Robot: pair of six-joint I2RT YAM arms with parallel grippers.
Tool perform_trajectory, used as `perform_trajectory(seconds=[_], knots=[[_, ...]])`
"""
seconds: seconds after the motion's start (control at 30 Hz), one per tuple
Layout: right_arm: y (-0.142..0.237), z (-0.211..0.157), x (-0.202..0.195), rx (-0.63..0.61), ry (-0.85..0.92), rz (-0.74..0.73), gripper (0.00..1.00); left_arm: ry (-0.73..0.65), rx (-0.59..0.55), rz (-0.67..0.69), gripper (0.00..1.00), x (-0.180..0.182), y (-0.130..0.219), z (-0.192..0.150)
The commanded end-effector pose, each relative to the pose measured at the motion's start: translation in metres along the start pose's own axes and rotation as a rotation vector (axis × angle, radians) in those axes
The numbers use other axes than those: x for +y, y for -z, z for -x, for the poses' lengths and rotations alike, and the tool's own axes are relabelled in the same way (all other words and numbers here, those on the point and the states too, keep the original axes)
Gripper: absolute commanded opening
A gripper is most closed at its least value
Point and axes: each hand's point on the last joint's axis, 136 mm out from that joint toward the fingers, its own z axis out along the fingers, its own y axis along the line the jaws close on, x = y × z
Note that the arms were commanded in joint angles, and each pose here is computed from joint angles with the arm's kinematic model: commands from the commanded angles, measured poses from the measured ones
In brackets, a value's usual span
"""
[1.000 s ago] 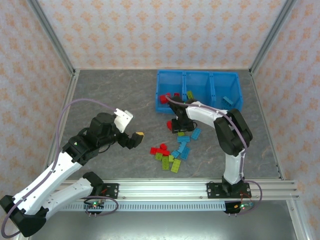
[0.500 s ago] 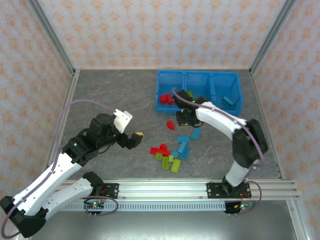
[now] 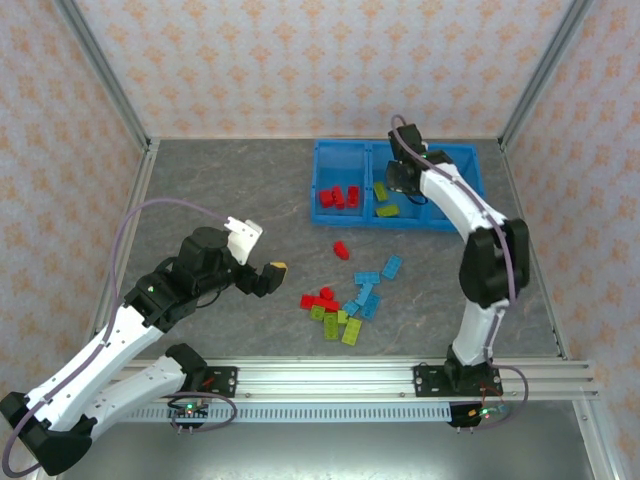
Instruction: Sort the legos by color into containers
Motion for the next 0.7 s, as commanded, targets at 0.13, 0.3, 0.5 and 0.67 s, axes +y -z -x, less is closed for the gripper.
perform_trajectory(seconds=[0.13, 0.3, 0.5, 0.67], knots=[[0.015, 0.026, 0.001, -0.001, 0.015, -0.033, 0.50, 0.051, -0.002, 0.033, 1.00, 0.006, -0.003, -0.004], [0.057, 0.027, -0.010, -0.045, -0.023, -0.011, 0.51, 0.035, 0.000, 0.036, 1.00, 0.006, -0.008, -0.004], [0.117, -0.038, -0.039, -0.040, -0.248, 0.092, 0.52, 0.004, -0.007, 0.004, 1.00, 0.001, -0.017, 0.002], [0.121, -0.131, -0.060, 0.036, -0.391, 0.081, 0.58, -0.019, -0.038, -0.043, 1.00, -0.007, -0.022, 0.008]])
